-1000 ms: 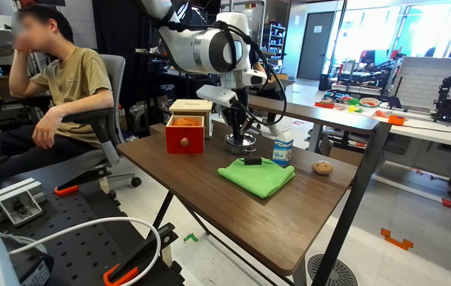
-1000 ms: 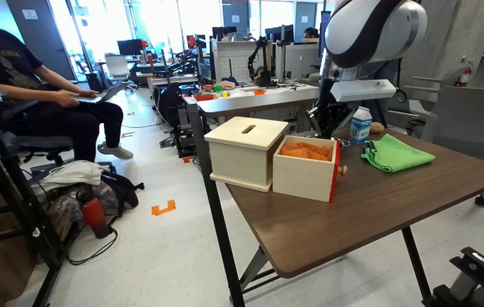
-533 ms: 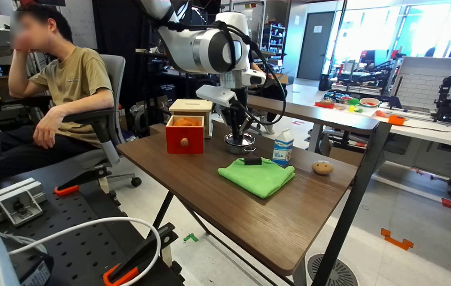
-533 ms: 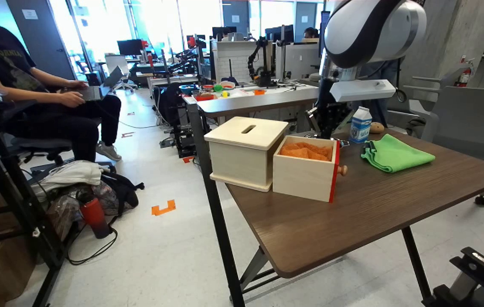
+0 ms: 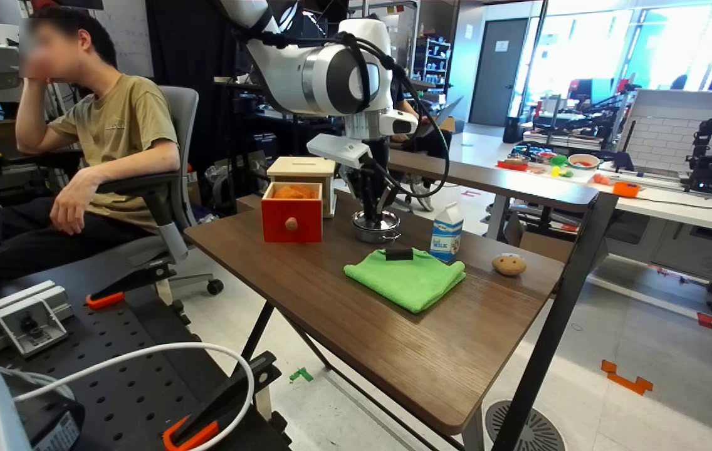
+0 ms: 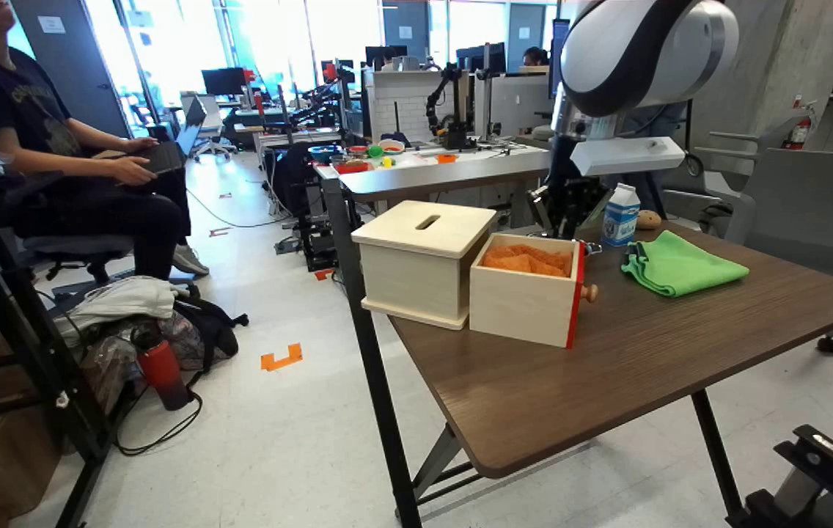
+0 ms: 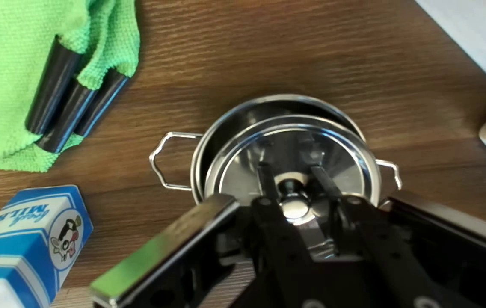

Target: Put the lid on the pot

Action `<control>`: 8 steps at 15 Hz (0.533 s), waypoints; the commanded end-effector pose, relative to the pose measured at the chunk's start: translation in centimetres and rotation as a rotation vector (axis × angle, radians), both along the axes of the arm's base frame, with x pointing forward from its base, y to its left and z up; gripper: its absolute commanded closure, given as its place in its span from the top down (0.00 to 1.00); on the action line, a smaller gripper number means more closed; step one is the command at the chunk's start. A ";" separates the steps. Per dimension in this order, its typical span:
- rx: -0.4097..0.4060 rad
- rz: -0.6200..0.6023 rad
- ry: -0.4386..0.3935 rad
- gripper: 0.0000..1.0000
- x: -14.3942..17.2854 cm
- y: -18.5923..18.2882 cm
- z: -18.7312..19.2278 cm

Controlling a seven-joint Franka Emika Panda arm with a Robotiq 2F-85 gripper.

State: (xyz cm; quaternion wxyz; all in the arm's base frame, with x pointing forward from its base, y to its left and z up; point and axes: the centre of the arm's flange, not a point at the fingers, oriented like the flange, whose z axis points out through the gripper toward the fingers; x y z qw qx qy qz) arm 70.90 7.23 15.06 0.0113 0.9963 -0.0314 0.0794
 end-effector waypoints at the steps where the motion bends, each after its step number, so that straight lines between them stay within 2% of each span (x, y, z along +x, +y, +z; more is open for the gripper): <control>1: 0.004 -0.007 0.024 0.44 -1.5 0.1 0.5; 2: 0.004 -0.007 0.027 0.45 -1.7 0.1 0.5; 4: 0.003 -0.006 0.032 0.66 -2.0 0.0 0.5; 8: 0.001 -0.003 0.045 0.91 -2.8 -0.1 0.6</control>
